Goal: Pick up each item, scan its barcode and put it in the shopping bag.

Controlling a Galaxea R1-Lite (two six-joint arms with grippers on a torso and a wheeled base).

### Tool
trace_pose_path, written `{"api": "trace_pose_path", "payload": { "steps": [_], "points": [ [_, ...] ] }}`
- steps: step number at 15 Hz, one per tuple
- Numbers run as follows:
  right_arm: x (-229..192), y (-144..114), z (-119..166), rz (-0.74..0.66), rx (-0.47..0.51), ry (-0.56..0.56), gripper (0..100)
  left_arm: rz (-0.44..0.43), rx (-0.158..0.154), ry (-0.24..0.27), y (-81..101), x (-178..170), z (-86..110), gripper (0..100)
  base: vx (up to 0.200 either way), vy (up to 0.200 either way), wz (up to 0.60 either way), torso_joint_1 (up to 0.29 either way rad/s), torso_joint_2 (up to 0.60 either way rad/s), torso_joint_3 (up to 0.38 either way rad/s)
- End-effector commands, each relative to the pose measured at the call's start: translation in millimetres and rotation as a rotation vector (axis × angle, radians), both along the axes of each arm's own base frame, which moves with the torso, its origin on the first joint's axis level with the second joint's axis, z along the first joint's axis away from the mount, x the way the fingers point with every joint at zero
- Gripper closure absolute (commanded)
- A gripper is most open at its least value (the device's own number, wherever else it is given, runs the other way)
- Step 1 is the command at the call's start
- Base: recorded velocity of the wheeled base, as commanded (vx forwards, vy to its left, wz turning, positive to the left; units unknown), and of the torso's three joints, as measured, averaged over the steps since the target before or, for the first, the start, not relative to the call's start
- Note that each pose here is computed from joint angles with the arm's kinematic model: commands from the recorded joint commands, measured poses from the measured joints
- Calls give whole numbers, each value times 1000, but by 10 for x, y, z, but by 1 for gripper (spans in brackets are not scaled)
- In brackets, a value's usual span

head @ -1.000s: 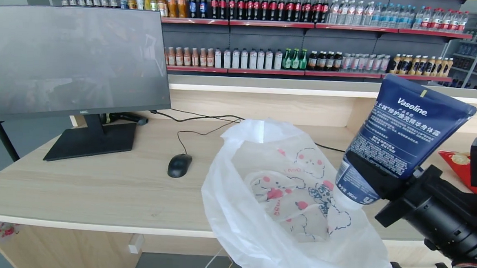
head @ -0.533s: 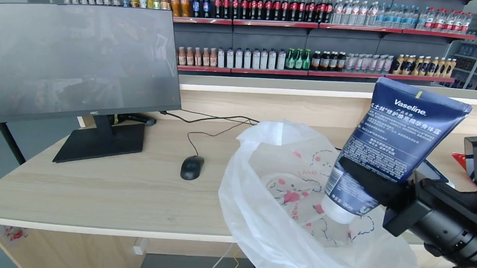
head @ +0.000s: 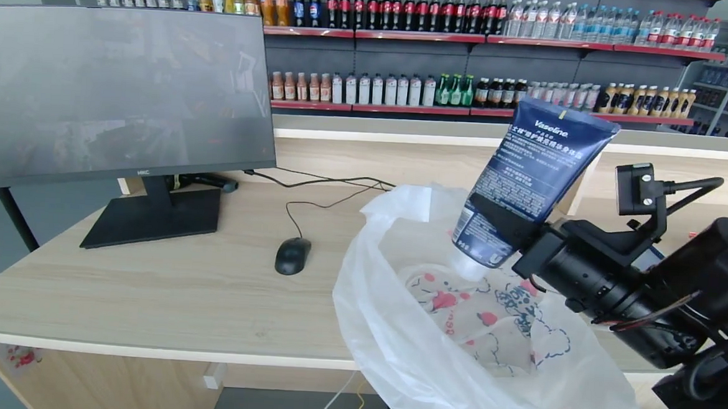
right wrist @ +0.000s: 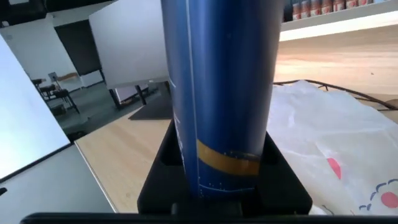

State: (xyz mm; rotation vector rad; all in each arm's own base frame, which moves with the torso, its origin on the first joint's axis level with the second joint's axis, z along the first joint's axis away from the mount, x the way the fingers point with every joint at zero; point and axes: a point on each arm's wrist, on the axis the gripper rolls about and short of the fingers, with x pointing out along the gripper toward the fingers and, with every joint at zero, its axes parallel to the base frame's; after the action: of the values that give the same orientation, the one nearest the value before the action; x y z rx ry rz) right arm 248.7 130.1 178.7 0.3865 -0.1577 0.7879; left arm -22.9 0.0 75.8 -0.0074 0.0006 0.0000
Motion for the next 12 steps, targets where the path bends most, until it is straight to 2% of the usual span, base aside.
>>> {"api": "trace_pose_path", "payload": {
  "steps": [1, 3, 5, 7, 12],
  "points": [
    [180, 37, -245, -11, -39, 69, 100, 0, 0, -1, 0, 0, 0, 0, 0, 0, 0, 0, 0, 0],
    [219, 51, -297, -10, -44, 84, 100, 2, 0, -1, 0, 0, 0, 0, 0, 0, 0, 0, 0, 0],
    [612, 46, -352, -62, -83, 9, 100, 0, 0, -2, 0, 0, 1, 0, 0, 0, 0, 0, 0, 0],
    [917, 10, -344, -102, -79, -52, 100, 2, 0, -2, 0, 0, 1, 0, 0, 0, 0, 0, 0, 0],
    [1296, -21, -522, -157, -113, -96, 100, 2, -2, -2, 0, 0, 1, 0, 0, 0, 0, 0, 0, 0]
  ]
}}
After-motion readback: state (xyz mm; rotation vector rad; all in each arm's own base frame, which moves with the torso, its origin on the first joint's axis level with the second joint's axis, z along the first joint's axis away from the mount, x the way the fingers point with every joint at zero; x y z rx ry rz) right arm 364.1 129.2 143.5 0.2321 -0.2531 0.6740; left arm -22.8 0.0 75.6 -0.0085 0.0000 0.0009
